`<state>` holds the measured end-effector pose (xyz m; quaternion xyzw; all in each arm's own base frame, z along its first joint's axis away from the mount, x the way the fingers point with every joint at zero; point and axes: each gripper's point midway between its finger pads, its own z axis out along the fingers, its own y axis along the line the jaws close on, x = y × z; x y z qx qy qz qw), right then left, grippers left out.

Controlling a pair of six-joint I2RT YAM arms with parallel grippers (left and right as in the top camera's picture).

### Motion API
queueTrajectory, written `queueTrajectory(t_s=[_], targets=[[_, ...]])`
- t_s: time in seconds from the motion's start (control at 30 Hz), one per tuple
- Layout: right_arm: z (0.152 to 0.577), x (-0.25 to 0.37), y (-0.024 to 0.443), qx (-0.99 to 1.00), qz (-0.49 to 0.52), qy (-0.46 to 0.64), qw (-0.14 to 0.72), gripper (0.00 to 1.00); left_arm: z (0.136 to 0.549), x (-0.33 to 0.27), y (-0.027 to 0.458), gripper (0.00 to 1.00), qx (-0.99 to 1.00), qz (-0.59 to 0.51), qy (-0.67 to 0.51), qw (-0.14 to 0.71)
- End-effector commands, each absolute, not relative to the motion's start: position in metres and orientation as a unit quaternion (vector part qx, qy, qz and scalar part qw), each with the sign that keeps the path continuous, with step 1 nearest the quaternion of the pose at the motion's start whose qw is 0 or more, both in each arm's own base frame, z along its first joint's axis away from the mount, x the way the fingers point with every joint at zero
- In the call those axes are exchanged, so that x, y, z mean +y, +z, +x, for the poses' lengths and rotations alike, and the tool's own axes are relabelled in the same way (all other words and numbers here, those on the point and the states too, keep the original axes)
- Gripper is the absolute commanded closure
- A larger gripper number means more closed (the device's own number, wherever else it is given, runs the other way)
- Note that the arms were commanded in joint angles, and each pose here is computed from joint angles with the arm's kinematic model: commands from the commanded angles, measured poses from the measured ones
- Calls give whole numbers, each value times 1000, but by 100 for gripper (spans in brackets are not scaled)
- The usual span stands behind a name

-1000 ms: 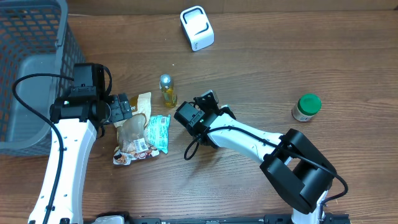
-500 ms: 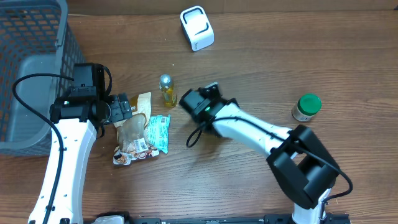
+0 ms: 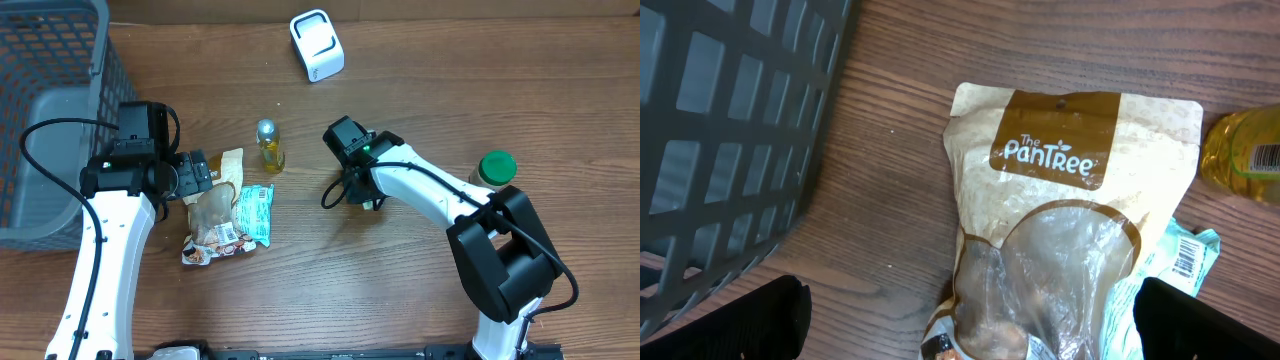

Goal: Scan the item barcode

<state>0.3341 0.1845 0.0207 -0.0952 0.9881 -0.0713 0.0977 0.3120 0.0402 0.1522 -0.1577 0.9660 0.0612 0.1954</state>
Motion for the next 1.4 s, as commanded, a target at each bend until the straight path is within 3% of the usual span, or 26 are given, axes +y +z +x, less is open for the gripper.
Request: queueTrajectory(t_s=[0.0,0.03,0.07,0.1,0.17,0.33,0.4,0.47,0.5,0.6,0.63,0.77,0.87,0.9,0.93,1.37], targets=[[338,194,38,987,-94,-50,118,93,316,40,159,0,965,-151,60,203],[338,194,38,987,-94,-50,118,86,316,40,159,0,965,-151,60,203],[339,194,38,987,-94,-49,118,68,316,40,159,1,965,-151,60,203],[339,194,38,987,-94,-49,120,57,316,40,159,1,965,-151,60,203],[342,196,39,987,-93,-46,125,50,316,40,159,1,965,-151,60,203],[354,204,42,984,-89,-31,152,52,316,40,159,0,965,-151,60,203],[358,206,43,983,-87,-26,161,73,316,40,159,0,966,-151,60,203],[359,207,43,983,-87,-25,162,78,316,40,159,1,965,-151,60,203],[358,206,43,983,-87,-26,161,76,316,40,159,0,965,-151,60,203],[357,206,43,983,-88,-27,159,41,316,40,159,0,965,-151,60,203],[357,205,42,983,-88,-27,158,34,316,40,159,1,965,-151,60,203],[351,201,41,985,-89,-34,145,32,316,40,159,1,965,-151,60,203],[344,197,39,987,-88,-42,131,21,316,40,159,0,965,-151,60,203],[342,195,39,987,-88,-45,126,14,316,40,159,1,966,-151,60,203],[341,195,38,987,-89,-46,124,0,316,40,159,0,965,-151,60,203],[343,196,39,987,-88,-44,128,0,316,40,159,0,965,-151,60,203]])
